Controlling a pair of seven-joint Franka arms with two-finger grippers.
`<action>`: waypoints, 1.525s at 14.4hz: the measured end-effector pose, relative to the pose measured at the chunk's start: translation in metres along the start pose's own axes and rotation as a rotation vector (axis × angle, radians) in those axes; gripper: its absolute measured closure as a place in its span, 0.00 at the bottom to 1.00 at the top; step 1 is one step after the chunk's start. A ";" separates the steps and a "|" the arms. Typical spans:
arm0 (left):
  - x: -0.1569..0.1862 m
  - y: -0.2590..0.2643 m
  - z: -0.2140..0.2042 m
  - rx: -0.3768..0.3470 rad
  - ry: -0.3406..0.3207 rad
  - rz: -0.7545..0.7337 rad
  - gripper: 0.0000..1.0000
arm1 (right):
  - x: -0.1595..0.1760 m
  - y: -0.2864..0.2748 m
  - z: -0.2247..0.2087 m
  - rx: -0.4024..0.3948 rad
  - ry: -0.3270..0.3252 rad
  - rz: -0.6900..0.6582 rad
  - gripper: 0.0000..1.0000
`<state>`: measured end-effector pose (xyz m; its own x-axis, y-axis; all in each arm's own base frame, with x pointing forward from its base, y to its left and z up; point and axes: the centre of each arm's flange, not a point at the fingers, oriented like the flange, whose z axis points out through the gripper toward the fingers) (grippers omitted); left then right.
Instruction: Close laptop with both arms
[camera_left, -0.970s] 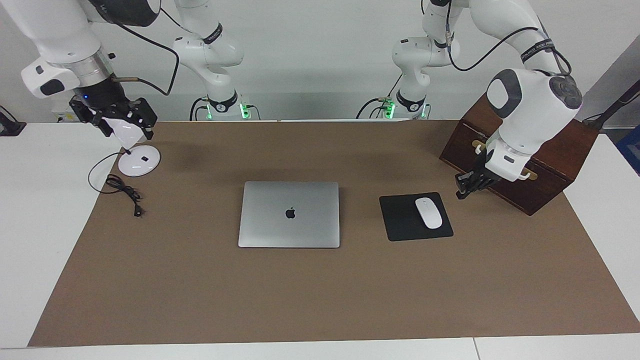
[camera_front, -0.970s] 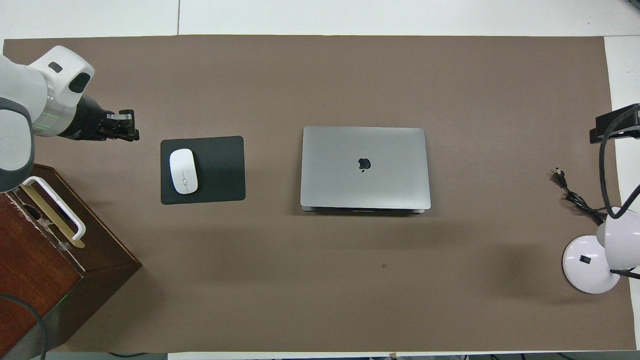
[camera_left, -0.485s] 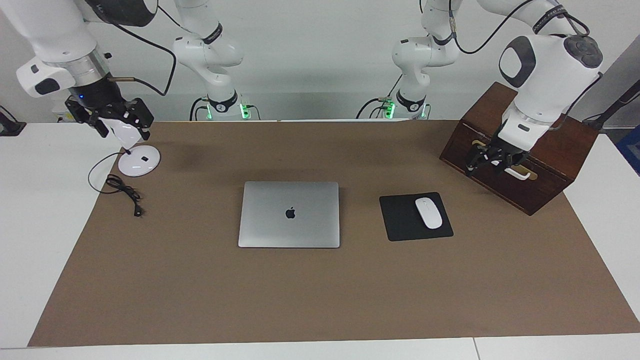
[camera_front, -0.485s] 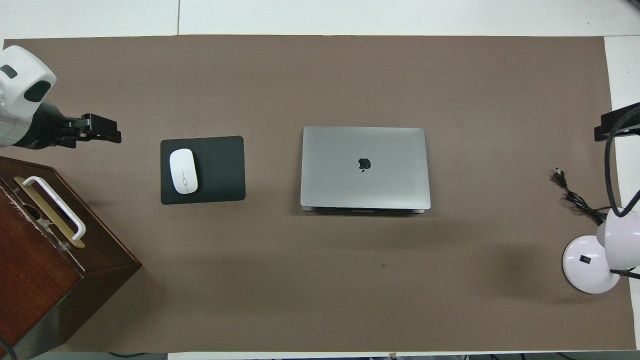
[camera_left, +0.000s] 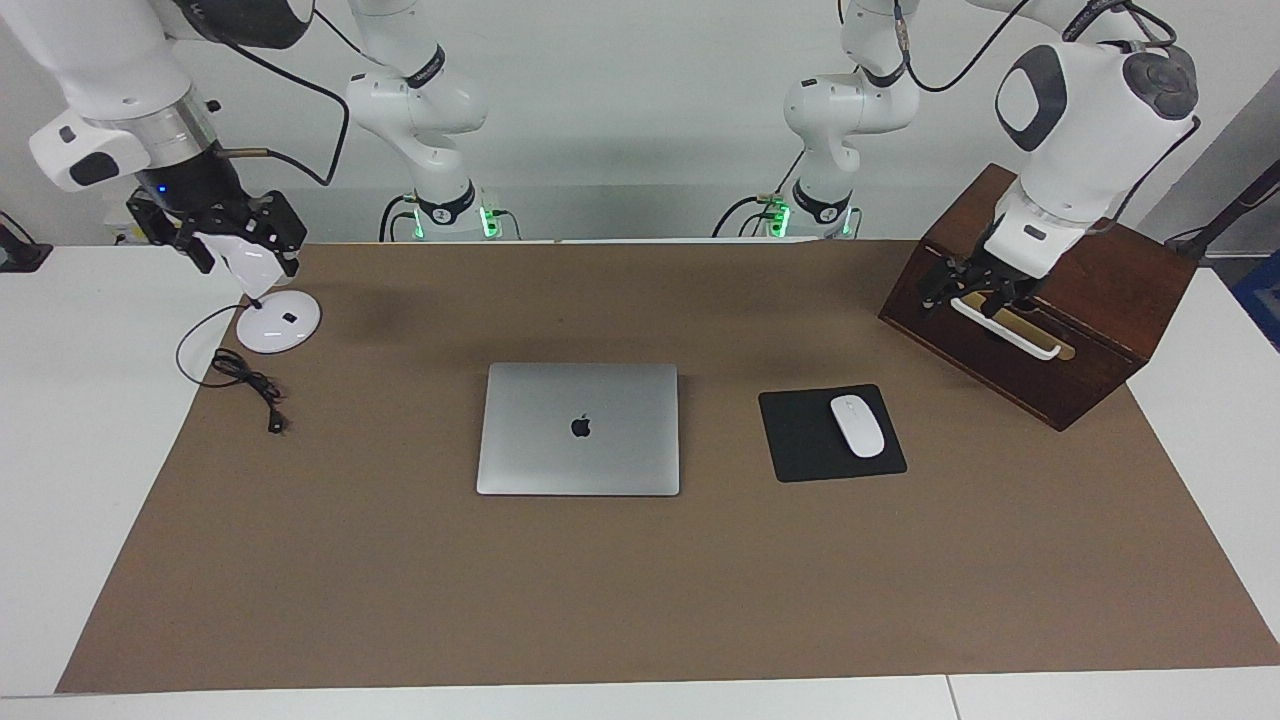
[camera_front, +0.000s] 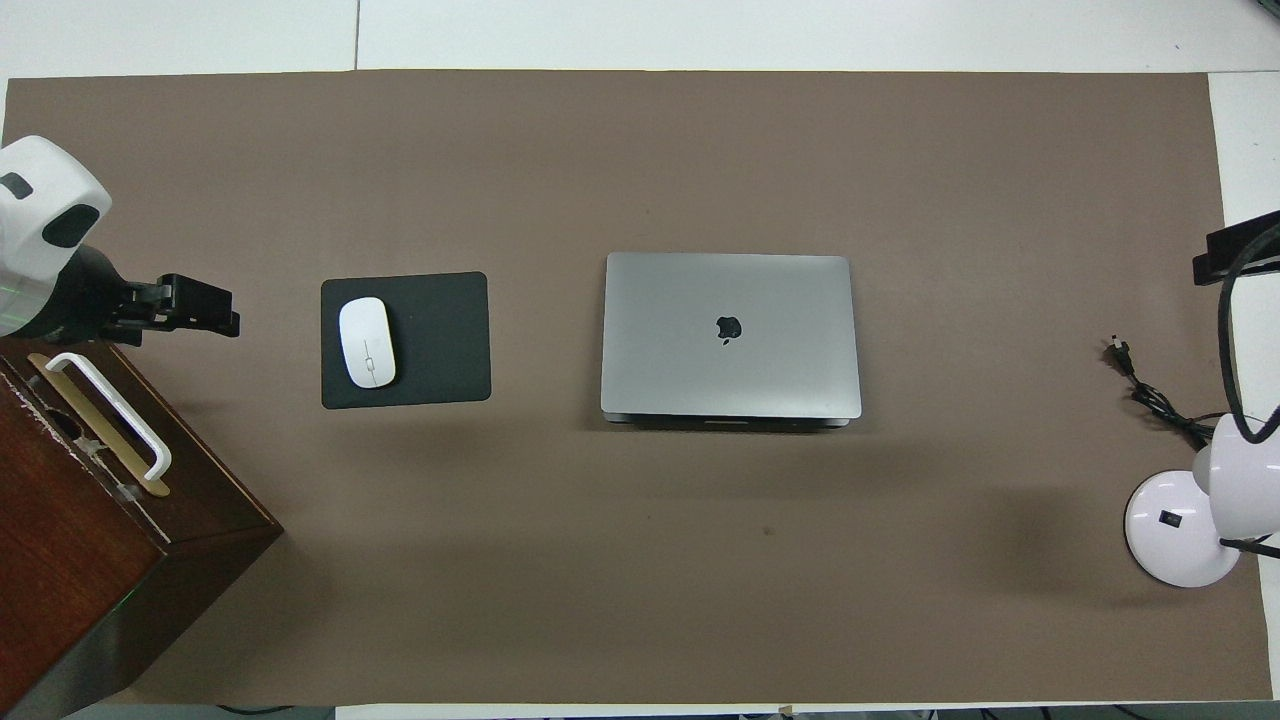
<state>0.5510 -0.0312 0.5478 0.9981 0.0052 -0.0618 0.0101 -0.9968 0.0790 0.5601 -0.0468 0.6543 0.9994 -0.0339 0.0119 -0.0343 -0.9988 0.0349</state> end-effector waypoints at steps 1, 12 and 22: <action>-0.001 -0.003 0.001 0.000 -0.009 -0.006 0.00 | -0.002 0.000 -0.004 0.000 0.007 -0.009 0.00; 0.015 -0.002 0.000 0.000 -0.101 -0.003 0.00 | -0.029 0.004 0.003 0.003 0.004 -0.009 0.00; 0.008 0.008 -0.012 0.003 -0.087 0.000 0.00 | -0.030 0.006 0.007 0.004 -0.003 -0.005 0.00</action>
<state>0.5601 -0.0380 0.5599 0.9889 -0.0019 -0.1484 0.0095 -0.9970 0.0764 0.5304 -0.0522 0.6473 0.9995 -0.0293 0.0090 -0.0296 -0.9991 0.0314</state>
